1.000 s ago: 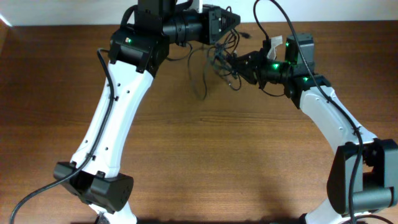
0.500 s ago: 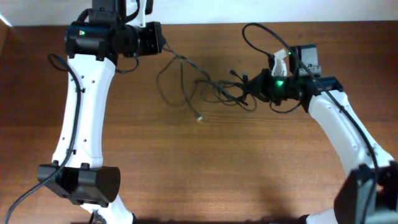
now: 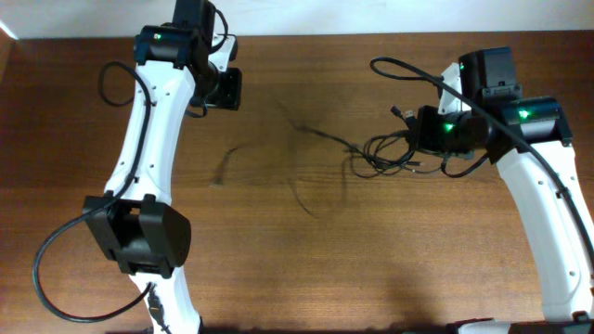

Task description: Untangle cables

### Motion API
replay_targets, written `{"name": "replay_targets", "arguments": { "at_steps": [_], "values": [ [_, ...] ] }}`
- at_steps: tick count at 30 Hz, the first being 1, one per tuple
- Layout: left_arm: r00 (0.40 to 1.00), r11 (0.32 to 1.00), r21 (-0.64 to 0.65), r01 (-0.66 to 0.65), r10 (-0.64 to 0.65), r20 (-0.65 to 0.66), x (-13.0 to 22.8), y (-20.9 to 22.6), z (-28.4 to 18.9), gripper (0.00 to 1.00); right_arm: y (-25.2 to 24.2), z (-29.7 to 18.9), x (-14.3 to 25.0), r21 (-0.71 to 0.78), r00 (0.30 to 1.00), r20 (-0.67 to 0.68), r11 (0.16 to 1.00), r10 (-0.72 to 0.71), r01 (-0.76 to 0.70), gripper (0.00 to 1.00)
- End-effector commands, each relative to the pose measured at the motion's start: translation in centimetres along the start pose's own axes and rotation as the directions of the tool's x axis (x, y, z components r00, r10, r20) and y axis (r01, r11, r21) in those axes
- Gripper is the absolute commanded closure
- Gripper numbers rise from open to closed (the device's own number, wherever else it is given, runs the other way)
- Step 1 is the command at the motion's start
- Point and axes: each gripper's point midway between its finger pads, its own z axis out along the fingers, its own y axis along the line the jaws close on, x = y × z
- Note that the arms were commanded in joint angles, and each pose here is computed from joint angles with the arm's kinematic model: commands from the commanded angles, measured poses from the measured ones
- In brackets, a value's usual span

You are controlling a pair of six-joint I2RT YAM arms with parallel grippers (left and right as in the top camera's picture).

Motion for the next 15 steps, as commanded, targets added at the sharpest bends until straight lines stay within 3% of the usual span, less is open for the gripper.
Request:
{"name": "replay_targets", "arguments": {
  "at_steps": [1, 2, 4, 6, 12, 14, 15],
  "values": [
    [0.991, 0.990, 0.056, -0.130, 0.130, 0.014, -0.2, -0.8, -0.2, 0.36, 1.3, -0.8, -0.1, -0.006, 0.999, 0.030, 0.999, -0.039, 0.039, 0.96],
    [0.973, 0.957, 0.174, -0.231, 0.228, 0.037, 0.1, -2.8, -0.5, 0.35, 1.5, -0.8, -0.1, -0.010, 0.999, 0.030, 0.999, -0.042, 0.043, 0.96],
    [0.918, 0.828, 0.396, -0.396, 0.370, 0.143, 0.7, -7.0, -1.8, 0.36, 1.7, -0.7, 0.0, -0.012, 0.999, 0.029, 0.999, -0.040, 0.040, 0.96],
    [0.876, 0.708, 0.517, -0.481, 0.408, 0.257, 0.7, -10.0, -3.4, 0.43, 1.7, -0.7, 0.0, -0.013, 0.999, 0.032, 0.999, -0.040, 0.041, 0.96],
    [0.818, 0.597, 0.572, -0.562, 0.502, 0.280, 2.2, -16.1, -2.6, 0.43, 1.8, -0.7, -0.4, -0.018, 0.998, 0.047, 0.999, -0.040, 0.041, 0.96],
    [0.794, 0.548, 0.593, -0.589, 0.526, 0.303, 2.6, -18.8, -2.1, 0.54, 1.9, -0.7, -0.4, -0.019, 0.998, 0.047, 0.999, -0.039, 0.040, 0.96],
    [0.798, 0.525, 0.621, -0.582, 0.515, 0.313, 2.7, -20.1, -2.0, 0.55, 1.8, -0.8, -0.5, -0.022, 0.998, 0.046, 0.999, -0.032, 0.033, 0.96]
  ]
}}
